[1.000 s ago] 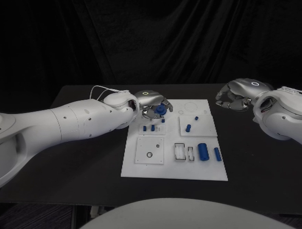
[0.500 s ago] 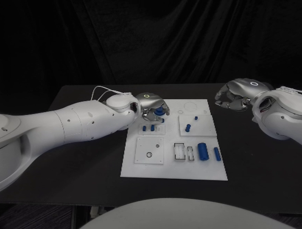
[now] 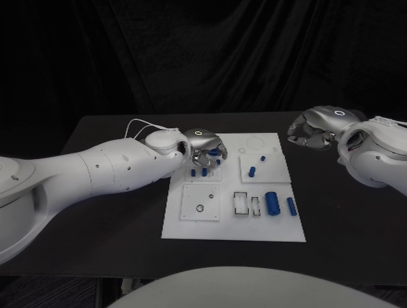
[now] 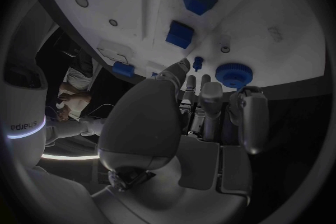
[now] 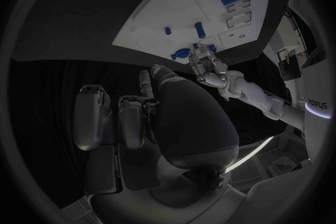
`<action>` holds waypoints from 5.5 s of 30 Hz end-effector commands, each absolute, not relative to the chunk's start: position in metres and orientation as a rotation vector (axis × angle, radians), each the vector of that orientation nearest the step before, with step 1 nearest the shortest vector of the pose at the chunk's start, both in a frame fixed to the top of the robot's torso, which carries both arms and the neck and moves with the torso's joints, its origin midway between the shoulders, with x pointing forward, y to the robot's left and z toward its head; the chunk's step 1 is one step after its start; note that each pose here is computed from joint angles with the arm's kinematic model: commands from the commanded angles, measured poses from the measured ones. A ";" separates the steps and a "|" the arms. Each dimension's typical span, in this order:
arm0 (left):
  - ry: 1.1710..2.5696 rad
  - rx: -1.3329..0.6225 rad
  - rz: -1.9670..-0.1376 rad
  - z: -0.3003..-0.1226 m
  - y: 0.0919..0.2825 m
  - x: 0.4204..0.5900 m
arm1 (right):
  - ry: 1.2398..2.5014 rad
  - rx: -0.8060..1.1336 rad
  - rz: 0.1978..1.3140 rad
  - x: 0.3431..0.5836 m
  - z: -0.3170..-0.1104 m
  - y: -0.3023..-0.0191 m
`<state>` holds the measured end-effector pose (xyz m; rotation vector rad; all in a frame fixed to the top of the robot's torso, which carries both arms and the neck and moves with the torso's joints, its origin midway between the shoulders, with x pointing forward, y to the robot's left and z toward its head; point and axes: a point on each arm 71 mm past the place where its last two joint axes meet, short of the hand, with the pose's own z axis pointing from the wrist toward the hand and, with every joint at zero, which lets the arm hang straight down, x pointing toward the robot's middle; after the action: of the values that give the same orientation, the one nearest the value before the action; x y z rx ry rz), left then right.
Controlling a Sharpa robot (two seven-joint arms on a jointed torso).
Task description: Assemble the parts on the task board
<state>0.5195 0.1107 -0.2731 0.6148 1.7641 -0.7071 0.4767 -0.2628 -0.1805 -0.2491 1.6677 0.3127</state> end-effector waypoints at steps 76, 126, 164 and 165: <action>1.646 0.577 -0.729 -0.249 0.180 0.500 | 1.700 -0.235 0.305 0.471 -0.191 -0.272; 1.606 0.535 -0.694 -0.279 0.168 0.508 | 1.718 -0.239 0.299 0.471 -0.194 -0.273; 1.692 0.538 -0.685 -0.291 0.167 0.505 | 1.718 -0.241 0.302 0.471 -0.195 -0.272; 1.690 0.538 -0.686 -0.291 0.167 0.505 | 1.719 -0.241 0.302 0.471 -0.195 -0.272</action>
<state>0.5071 0.1684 -0.2860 0.5310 1.6661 -0.6806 0.4715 -0.2716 -0.1938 -0.2382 1.7153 0.3051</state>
